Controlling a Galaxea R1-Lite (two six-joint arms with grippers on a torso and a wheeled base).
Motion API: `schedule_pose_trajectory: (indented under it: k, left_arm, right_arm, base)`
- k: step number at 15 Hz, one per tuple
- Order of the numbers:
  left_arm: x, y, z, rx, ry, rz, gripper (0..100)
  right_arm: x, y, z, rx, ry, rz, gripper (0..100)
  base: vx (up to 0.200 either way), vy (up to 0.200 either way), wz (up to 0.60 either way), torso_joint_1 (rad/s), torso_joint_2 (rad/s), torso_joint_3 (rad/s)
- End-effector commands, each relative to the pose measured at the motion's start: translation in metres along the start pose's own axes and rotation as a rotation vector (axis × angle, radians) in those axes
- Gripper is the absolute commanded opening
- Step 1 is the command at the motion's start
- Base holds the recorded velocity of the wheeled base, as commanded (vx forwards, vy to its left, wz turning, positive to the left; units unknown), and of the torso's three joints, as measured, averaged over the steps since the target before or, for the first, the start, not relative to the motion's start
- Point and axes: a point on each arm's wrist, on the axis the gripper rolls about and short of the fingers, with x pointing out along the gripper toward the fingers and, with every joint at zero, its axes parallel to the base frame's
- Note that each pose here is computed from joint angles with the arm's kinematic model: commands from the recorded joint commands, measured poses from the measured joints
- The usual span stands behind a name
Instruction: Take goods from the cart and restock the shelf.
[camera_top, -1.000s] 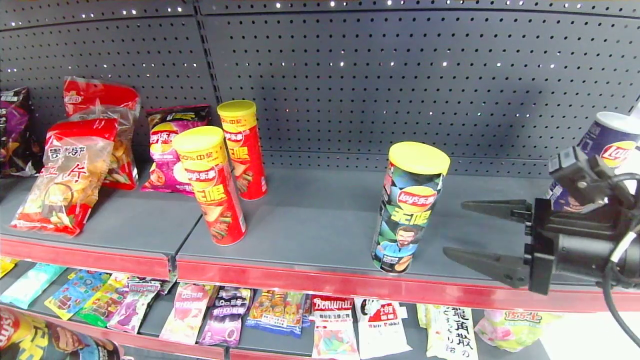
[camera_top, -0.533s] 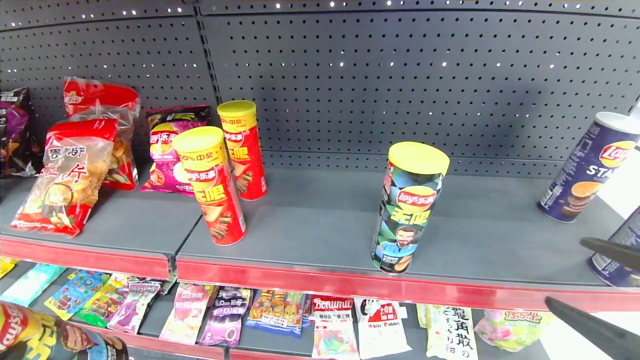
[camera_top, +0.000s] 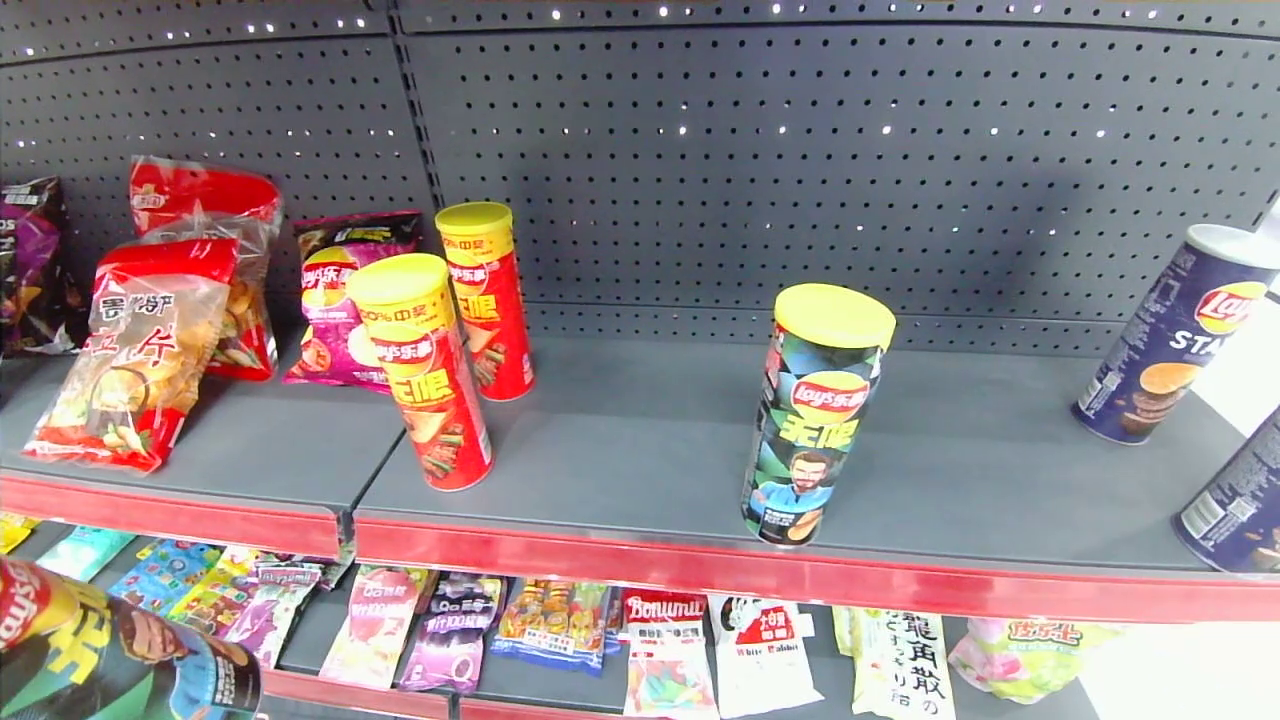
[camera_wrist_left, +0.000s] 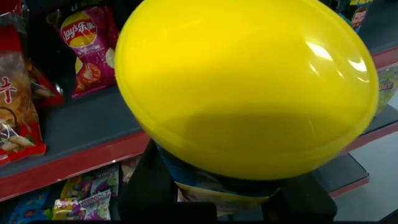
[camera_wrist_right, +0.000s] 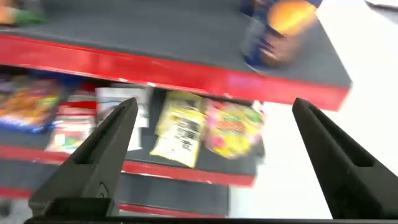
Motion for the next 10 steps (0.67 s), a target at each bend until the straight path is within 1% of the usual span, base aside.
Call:
schedule_pose_trajectory:
  k: [1, 2, 3, 4, 5, 6, 7, 8, 9, 10]
  left_arm:
    - [0.005, 0.002, 0.0, -0.027, 0.016, -0.003, 0]
    - [0.006, 0.003, 0.002, -0.045, 0.004, -0.001, 0]
    - [0.008, 0.004, 0.003, -0.055, -0.003, 0.0, 0]
    - [0.009, 0.005, 0.004, -0.062, -0.008, 0.002, 0]
    - [0.009, 0.005, 0.004, -0.065, -0.01, 0.001, 0]
    - [0.009, 0.005, 0.005, -0.064, -0.014, 0.001, 0]
    - [0.009, 0.005, 0.005, -0.064, -0.014, 0.001, 0]
    - [0.009, 0.005, 0.005, -0.064, -0.014, 0.001, 0]
    - [0.009, 0.005, 0.005, -0.065, -0.016, -0.006, 0]
    - [0.008, 0.003, 0.003, -0.064, -0.019, -0.034, 0]
  right_arm:
    - [0.003, -0.001, 0.018, 0.007, 0.006, -0.028, 100]
    - [0.009, 0.0, 0.031, 0.009, 0.028, -0.08, 100]
    - [0.013, 0.001, 0.03, 0.01, 0.062, -0.15, 100]
    - [0.014, 0.003, 0.021, 0.01, 0.096, -0.21, 100]
    - [0.014, 0.004, 0.017, 0.011, 0.106, -0.233, 100]
    - [0.012, 0.007, -0.002, 0.005, 0.126, -0.291, 100]
    - [0.01, 0.009, -0.012, -0.001, 0.12, -0.296, 100]
    - [0.006, 0.013, -0.038, 0.011, 0.035, -0.18, 100]
    - [0.007, 0.019, -0.041, 0.061, -0.068, -0.002, 100]
    - [0.01, 0.024, -0.043, 0.085, -0.152, 0.182, 100]
  base:
    - [0.0, 0.0, 0.0, 0.0, 0.0, 0.0]
    - [0.0, 0.0, 0.0, 0.0, 0.0, 0.0]
    - [0.0, 0.0, 0.0, 0.0, 0.0, 0.0]
    - [0.0, 0.0, 0.0, 0.0, 0.0, 0.0]
    - [0.0, 0.0, 0.0, 0.0, 0.0, 0.0]
    - [0.0, 0.0, 0.0, 0.0, 0.0, 0.0]
    - [0.0, 0.0, 0.0, 0.0, 0.0, 0.0]
    - [0.0, 0.0, 0.0, 0.0, 0.0, 0.0]
    - [0.0, 0.0, 0.0, 0.0, 0.0, 0.0]
    - [0.0, 0.0, 0.0, 0.0, 0.0, 0.0]
